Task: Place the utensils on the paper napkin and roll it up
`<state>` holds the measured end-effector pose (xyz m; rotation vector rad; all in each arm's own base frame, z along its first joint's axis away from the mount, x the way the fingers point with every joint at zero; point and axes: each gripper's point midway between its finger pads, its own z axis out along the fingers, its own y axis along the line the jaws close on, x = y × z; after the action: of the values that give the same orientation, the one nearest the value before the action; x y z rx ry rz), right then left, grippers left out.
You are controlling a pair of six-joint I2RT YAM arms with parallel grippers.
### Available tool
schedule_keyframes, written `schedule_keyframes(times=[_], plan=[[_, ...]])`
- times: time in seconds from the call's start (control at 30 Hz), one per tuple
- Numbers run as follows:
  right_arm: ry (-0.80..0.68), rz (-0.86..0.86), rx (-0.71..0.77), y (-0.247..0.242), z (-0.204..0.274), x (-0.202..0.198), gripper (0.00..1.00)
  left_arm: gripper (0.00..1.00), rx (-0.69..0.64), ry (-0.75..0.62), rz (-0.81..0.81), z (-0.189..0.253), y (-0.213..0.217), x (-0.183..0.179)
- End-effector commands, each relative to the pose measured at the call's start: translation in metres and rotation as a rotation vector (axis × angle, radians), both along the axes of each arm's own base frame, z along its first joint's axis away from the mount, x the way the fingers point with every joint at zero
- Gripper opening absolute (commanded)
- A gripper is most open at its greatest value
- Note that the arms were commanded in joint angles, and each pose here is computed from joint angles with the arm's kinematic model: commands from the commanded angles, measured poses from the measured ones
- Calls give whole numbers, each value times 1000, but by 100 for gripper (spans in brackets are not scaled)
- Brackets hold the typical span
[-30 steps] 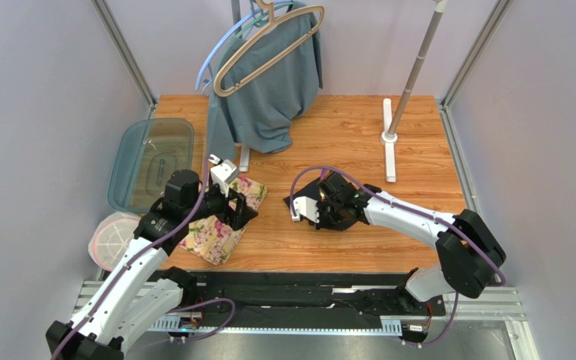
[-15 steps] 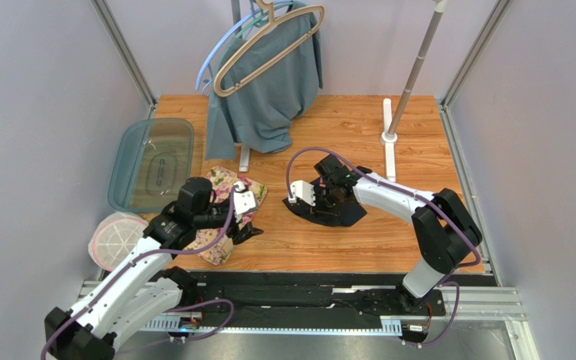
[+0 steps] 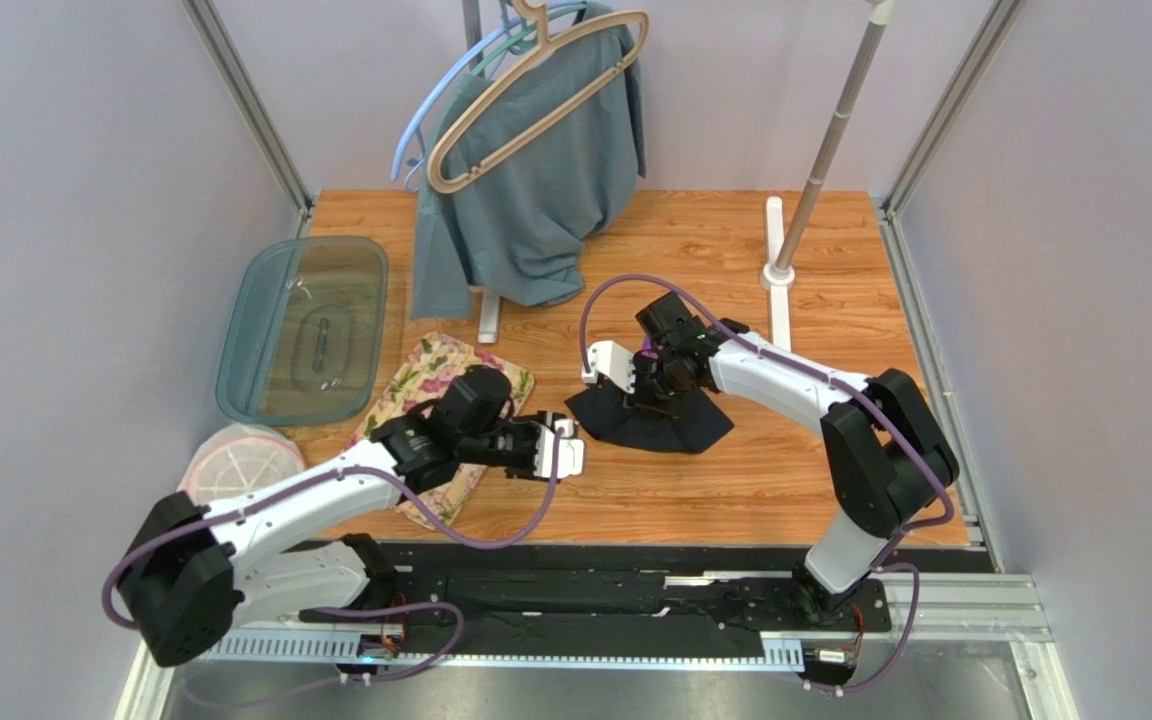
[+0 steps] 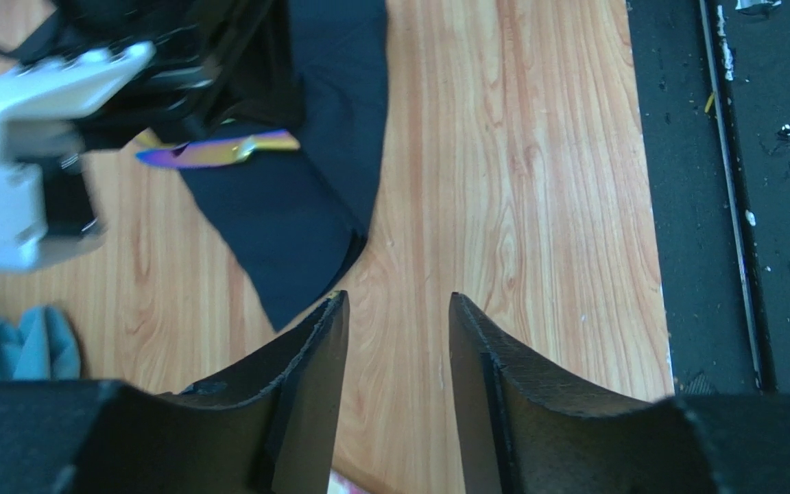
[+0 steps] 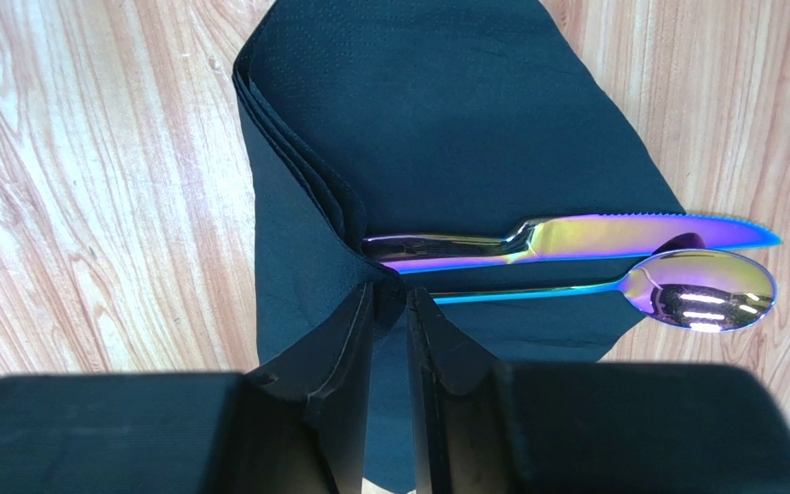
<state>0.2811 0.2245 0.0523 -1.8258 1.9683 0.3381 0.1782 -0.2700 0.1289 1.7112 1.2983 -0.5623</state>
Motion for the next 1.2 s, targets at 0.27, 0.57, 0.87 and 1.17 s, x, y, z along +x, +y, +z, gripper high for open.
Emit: schedule_keyframes(times=[0.27,0.57,0.87,1.17], plan=[[20,-100,45,9,4,17,22,33,12,-128,-164,-17,-76,10],[35,-174,41,10,2,27,24,14,69,-195,-108,-40,-100,43],[85,-253,85,14,18,31,29,11,123,-233,-62,-62,-109,62],[299,-520,191,-12,56,33,29,9,176,-191,-26,-78,-104,65]])
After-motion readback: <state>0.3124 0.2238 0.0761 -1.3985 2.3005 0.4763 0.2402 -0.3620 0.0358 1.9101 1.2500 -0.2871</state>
